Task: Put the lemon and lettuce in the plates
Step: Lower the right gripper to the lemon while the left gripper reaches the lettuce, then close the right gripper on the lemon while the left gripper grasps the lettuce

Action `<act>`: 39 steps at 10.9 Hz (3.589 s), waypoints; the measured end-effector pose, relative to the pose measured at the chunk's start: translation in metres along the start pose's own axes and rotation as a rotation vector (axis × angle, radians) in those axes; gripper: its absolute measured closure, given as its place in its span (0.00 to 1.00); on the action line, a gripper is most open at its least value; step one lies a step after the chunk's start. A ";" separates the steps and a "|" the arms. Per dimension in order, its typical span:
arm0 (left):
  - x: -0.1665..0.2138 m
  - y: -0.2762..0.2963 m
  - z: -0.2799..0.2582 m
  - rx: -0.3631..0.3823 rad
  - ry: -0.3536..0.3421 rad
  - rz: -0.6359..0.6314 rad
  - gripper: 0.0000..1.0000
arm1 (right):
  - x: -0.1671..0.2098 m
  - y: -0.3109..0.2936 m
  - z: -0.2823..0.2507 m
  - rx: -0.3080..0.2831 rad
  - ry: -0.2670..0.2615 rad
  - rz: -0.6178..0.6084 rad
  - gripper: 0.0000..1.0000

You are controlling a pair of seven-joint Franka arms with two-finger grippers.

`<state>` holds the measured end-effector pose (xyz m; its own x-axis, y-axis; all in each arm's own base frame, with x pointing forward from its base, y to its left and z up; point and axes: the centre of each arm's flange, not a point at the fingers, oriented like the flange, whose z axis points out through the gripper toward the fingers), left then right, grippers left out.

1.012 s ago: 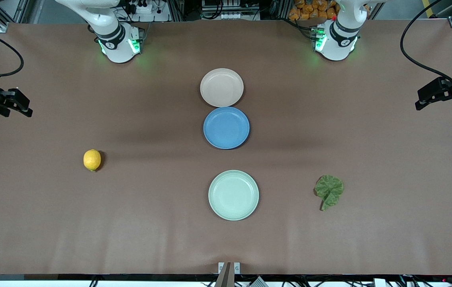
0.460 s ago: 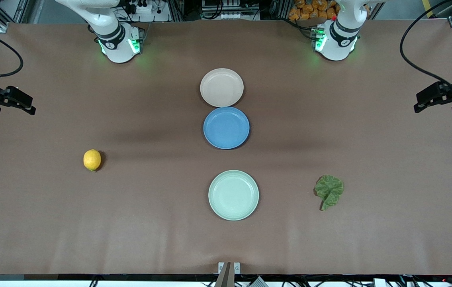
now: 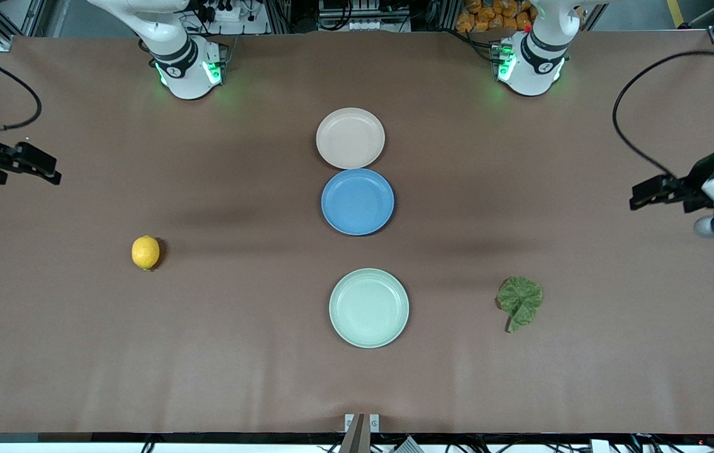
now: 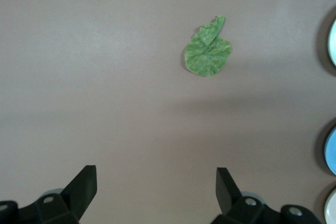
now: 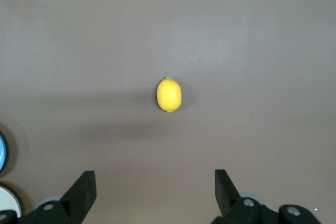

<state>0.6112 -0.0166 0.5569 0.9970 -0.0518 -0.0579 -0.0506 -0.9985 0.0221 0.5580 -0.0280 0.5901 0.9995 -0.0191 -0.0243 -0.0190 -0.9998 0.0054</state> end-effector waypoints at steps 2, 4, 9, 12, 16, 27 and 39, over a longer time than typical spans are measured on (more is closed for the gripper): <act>0.013 0.002 0.032 -0.004 -0.013 0.006 0.00 | 0.015 0.011 0.043 0.007 -0.040 0.014 0.00; 0.024 0.013 0.066 -0.006 0.010 0.026 0.00 | 0.031 0.016 0.097 0.015 -0.049 -0.012 0.00; 0.039 0.040 0.147 -0.011 0.015 0.068 0.00 | 0.038 0.016 0.205 0.019 -0.022 -0.113 0.00; 0.052 0.052 0.188 -0.018 0.012 0.086 0.00 | 0.042 0.016 0.259 0.020 -0.004 -0.123 0.00; 0.073 0.055 0.262 -0.030 0.064 0.086 0.00 | 0.019 0.013 0.341 0.021 0.006 -0.126 0.00; 0.090 0.069 0.360 -0.016 0.173 0.136 0.03 | 0.019 0.022 0.403 0.030 -0.016 -0.106 0.29; 0.092 0.082 0.377 -0.026 0.193 0.153 0.86 | 0.016 -0.032 0.396 0.034 -0.102 0.004 0.32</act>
<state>0.6764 -0.1107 0.1777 0.9707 -0.1957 0.1394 -0.2032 -0.9783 0.0415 0.5651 0.0014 0.1937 0.9918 -0.0219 -0.1257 -0.0256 -0.9993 -0.0278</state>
